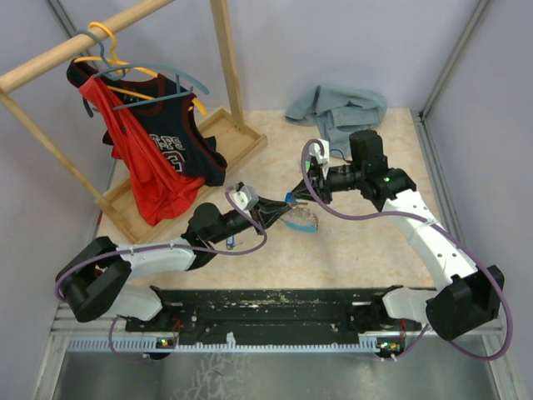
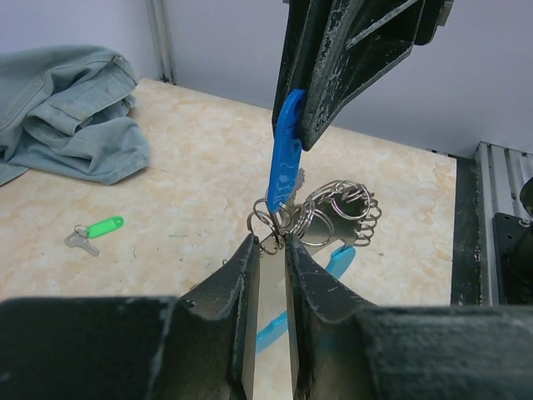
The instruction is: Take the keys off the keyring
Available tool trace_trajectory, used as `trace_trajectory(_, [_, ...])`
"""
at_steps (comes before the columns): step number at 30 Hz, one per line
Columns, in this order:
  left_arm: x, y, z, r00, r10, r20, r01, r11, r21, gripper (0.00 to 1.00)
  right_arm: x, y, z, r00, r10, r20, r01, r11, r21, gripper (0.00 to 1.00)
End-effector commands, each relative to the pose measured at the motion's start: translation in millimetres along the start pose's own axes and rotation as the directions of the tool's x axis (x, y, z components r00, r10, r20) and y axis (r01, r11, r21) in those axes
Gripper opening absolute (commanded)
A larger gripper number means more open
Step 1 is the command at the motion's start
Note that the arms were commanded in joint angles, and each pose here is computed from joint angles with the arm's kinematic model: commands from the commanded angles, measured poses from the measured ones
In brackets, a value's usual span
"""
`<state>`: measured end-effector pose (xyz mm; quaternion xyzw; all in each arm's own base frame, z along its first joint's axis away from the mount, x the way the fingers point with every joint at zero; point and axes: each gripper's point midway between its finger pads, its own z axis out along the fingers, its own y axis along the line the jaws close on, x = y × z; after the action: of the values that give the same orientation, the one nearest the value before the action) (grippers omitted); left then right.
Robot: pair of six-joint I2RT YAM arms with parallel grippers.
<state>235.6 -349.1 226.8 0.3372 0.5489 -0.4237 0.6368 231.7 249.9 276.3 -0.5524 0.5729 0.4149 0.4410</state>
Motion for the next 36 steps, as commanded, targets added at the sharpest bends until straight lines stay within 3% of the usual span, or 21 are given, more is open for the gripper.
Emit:
trace_trajectory(1, [-9, 5, 2, 1.000, 0.017, 0.016, -0.017, 0.999, -0.030, 0.22, -18, 5, 2, 0.998, -0.043, 0.054, 0.044, 0.999, -0.030, 0.00])
trace_trajectory(14, [-19, 9, 7, 0.998, 0.038, 0.046, -0.036, 0.998, -0.048, 0.19, -18, 9, 7, 0.997, -0.021, 0.069, 0.025, 0.998, -0.060, 0.00])
trace_trajectory(17, [-21, 9, 7, 0.997, 0.046, 0.054, -0.044, 0.998, -0.048, 0.02, -18, 9, 7, 0.997, -0.019, 0.071, 0.024, 0.998, -0.061, 0.00])
trace_trajectory(18, [-21, 10, 7, 0.997, 0.047, 0.054, -0.045, 0.998, -0.049, 0.00, -19, 9, 6, 0.997, -0.018, 0.071, 0.023, 0.998, -0.060, 0.00])
trace_trajectory(36, [-8, -2, -5, 0.981, 0.180, -0.066, -0.177, 0.983, 0.051, 0.00, -27, -22, -5, 0.998, -0.064, 0.023, 0.061, 0.993, 0.096, 0.00])
